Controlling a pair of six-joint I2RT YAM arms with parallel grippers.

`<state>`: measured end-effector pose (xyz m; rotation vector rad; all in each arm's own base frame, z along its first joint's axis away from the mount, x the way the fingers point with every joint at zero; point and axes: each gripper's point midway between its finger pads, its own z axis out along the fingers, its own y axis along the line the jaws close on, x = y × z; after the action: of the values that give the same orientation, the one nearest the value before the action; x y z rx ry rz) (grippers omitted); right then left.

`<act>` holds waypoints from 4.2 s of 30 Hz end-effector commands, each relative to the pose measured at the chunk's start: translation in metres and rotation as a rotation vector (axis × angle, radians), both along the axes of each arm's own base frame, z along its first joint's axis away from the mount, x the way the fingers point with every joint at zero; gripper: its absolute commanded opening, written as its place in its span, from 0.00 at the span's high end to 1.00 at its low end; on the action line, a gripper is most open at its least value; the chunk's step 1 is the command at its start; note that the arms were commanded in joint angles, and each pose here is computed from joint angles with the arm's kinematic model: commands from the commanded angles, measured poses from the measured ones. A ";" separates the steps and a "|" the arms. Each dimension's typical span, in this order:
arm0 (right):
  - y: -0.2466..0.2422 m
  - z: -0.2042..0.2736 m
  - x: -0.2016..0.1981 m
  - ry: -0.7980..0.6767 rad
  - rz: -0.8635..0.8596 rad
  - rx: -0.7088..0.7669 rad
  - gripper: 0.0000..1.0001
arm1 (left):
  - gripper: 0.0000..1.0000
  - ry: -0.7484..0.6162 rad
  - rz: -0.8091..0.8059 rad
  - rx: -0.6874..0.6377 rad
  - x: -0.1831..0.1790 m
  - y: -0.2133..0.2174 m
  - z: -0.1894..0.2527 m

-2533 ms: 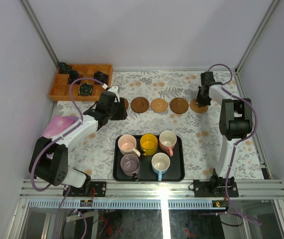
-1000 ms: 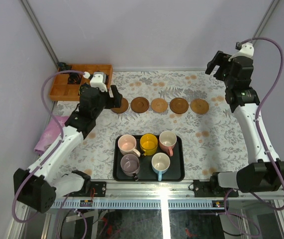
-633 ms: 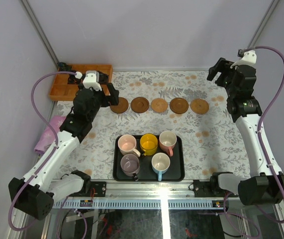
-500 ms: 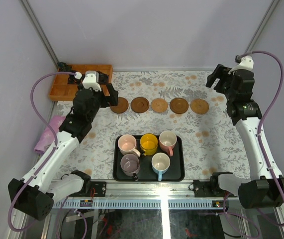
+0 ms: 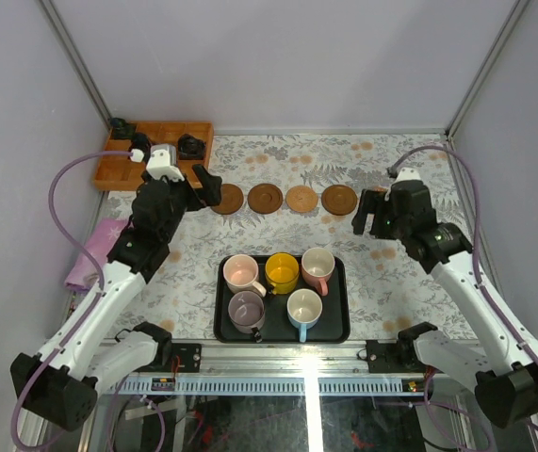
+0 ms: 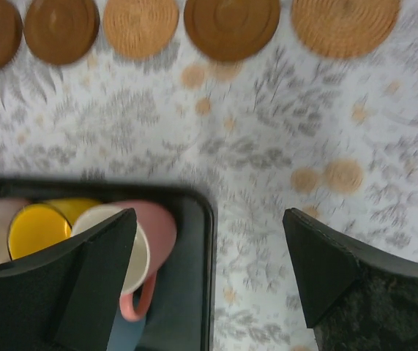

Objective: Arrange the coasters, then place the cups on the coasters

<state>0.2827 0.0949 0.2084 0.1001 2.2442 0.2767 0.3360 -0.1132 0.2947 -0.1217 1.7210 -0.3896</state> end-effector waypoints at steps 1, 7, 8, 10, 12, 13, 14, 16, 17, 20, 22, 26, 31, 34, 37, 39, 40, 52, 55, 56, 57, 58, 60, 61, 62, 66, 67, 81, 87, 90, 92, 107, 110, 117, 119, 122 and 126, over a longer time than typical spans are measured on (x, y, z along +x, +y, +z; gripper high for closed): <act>0.012 -0.031 -0.039 0.124 0.032 -0.001 0.09 | 0.00 0.087 0.015 -0.040 0.003 -0.002 -0.021; 0.039 -0.058 -0.076 0.221 0.152 -0.007 0.01 | 0.00 0.092 0.036 -0.069 -0.001 0.001 -0.033; 0.043 -0.060 -0.079 0.223 0.169 -0.010 0.01 | 0.00 0.090 0.039 -0.074 -0.002 0.001 -0.035; 0.052 -0.062 -0.083 0.219 0.196 -0.011 0.00 | 0.00 0.096 0.038 -0.078 -0.002 0.001 -0.038; 0.061 -0.063 -0.086 0.217 0.230 -0.012 0.00 | 0.00 0.110 0.037 -0.078 -0.003 0.000 -0.043; 0.066 -0.064 -0.087 0.217 0.248 -0.014 0.00 | 0.00 0.115 0.035 -0.079 -0.003 0.000 -0.045; 0.071 -0.066 -0.089 0.220 0.268 -0.018 0.00 | 0.00 0.120 0.033 -0.078 -0.003 -0.001 -0.047; 0.080 -0.071 -0.094 0.232 0.307 -0.029 0.01 | 0.00 0.128 0.028 -0.075 -0.003 -0.002 -0.051; 0.084 -0.073 -0.096 0.237 0.324 -0.038 0.01 | 0.00 0.132 0.026 -0.072 -0.003 -0.002 -0.052; 0.093 -0.078 -0.102 0.241 0.368 -0.066 0.02 | 0.00 0.139 0.022 -0.066 -0.003 -0.003 -0.056; 0.099 -0.079 -0.105 0.243 0.394 -0.075 0.03 | 0.00 0.147 0.023 -0.063 -0.002 -0.003 -0.060; 0.102 -0.087 -0.107 0.266 0.402 -0.099 0.06 | 0.00 0.156 0.027 -0.061 -0.002 -0.002 -0.066; 0.097 -0.102 -0.102 0.290 0.366 -0.143 0.13 | 0.00 0.159 0.036 -0.055 -0.001 -0.001 -0.068; 0.098 -0.108 -0.101 0.297 0.366 -0.152 0.21 | 0.00 0.161 0.035 -0.051 -0.001 -0.001 -0.069; 0.100 -0.115 -0.101 0.310 0.364 -0.151 0.24 | 0.00 0.171 0.037 -0.046 -0.001 0.000 -0.072; 0.101 -0.119 -0.102 0.321 0.362 -0.145 0.26 | 0.00 0.175 0.037 -0.042 -0.001 0.000 -0.073; 0.102 -0.121 -0.102 0.326 0.362 -0.144 0.27 | 0.00 0.176 0.037 -0.041 -0.002 0.000 -0.073; 0.108 -0.133 -0.101 0.360 0.361 -0.150 0.46 | 0.00 0.192 0.034 -0.033 -0.001 -0.001 -0.080; 0.108 -0.135 -0.101 0.370 0.360 -0.154 0.53 | 0.00 0.195 0.034 -0.031 -0.001 -0.001 -0.082; 0.108 -0.136 -0.100 0.371 0.359 -0.156 0.56 | 0.00 0.196 0.034 -0.031 0.000 -0.001 -0.082; 0.108 -0.137 -0.100 0.373 0.358 -0.161 0.59 | 0.00 0.196 0.035 -0.029 0.000 -0.001 -0.082; 0.107 -0.138 -0.100 0.375 0.354 -0.165 0.62 | 0.00 0.198 0.034 -0.029 0.000 -0.001 -0.083; 0.106 -0.140 -0.100 0.378 0.349 -0.174 0.68 | 0.00 0.200 0.032 -0.028 0.001 -0.002 -0.085; 0.106 -0.141 -0.099 0.379 0.348 -0.177 0.70 | 0.00 0.202 0.032 -0.027 0.001 -0.002 -0.086; 0.106 -0.142 -0.099 0.380 0.345 -0.177 0.74 | 0.00 0.204 0.032 -0.028 0.001 -0.002 -0.086; 0.105 -0.147 -0.100 0.401 0.338 -0.189 0.90 | 0.00 0.205 0.030 -0.025 0.003 -0.003 -0.087; 0.104 -0.148 -0.100 0.408 0.337 -0.195 0.97 | 0.00 0.205 0.029 -0.026 0.003 -0.003 -0.087; 0.088 -0.096 -0.066 0.179 0.247 -0.244 1.00 | 0.00 0.191 0.035 -0.034 0.006 -0.004 -0.085; 0.076 -0.058 -0.042 0.037 0.181 -0.305 1.00 | 0.00 0.186 0.037 -0.034 0.009 -0.004 -0.085; 0.071 -0.043 -0.031 -0.026 0.147 -0.326 1.00 | 0.00 0.184 0.042 -0.034 0.010 -0.004 -0.086; 0.067 -0.039 -0.025 -0.045 0.127 -0.336 1.00 | 0.00 0.181 0.042 -0.036 0.011 -0.004 -0.085; -0.009 -0.023 0.070 -0.268 -0.053 -0.310 1.00 | 0.00 0.149 0.052 -0.033 0.019 -0.004 -0.081; -0.019 -0.025 0.092 -0.325 -0.058 -0.291 1.00 | 0.00 0.141 0.058 -0.029 0.022 -0.004 -0.081; -0.038 -0.034 0.128 -0.413 -0.070 -0.280 1.00 | 0.00 0.131 0.067 -0.024 0.029 -0.004 -0.085; -0.044 -0.035 0.135 -0.425 -0.083 -0.274 1.00 | 0.00 0.130 0.068 -0.023 0.031 -0.004 -0.085; -0.053 -0.035 0.142 -0.440 -0.102 -0.270 1.00 | 0.00 0.133 0.064 -0.018 0.032 -0.005 -0.088; -0.063 -0.038 0.146 -0.439 -0.117 -0.273 1.00 | 0.00 0.142 0.059 -0.013 0.034 -0.007 -0.091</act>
<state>0.3951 0.0342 0.1098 -0.0097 2.0527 -0.1064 0.3603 -0.1228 0.1949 -0.2174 1.9082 -0.3716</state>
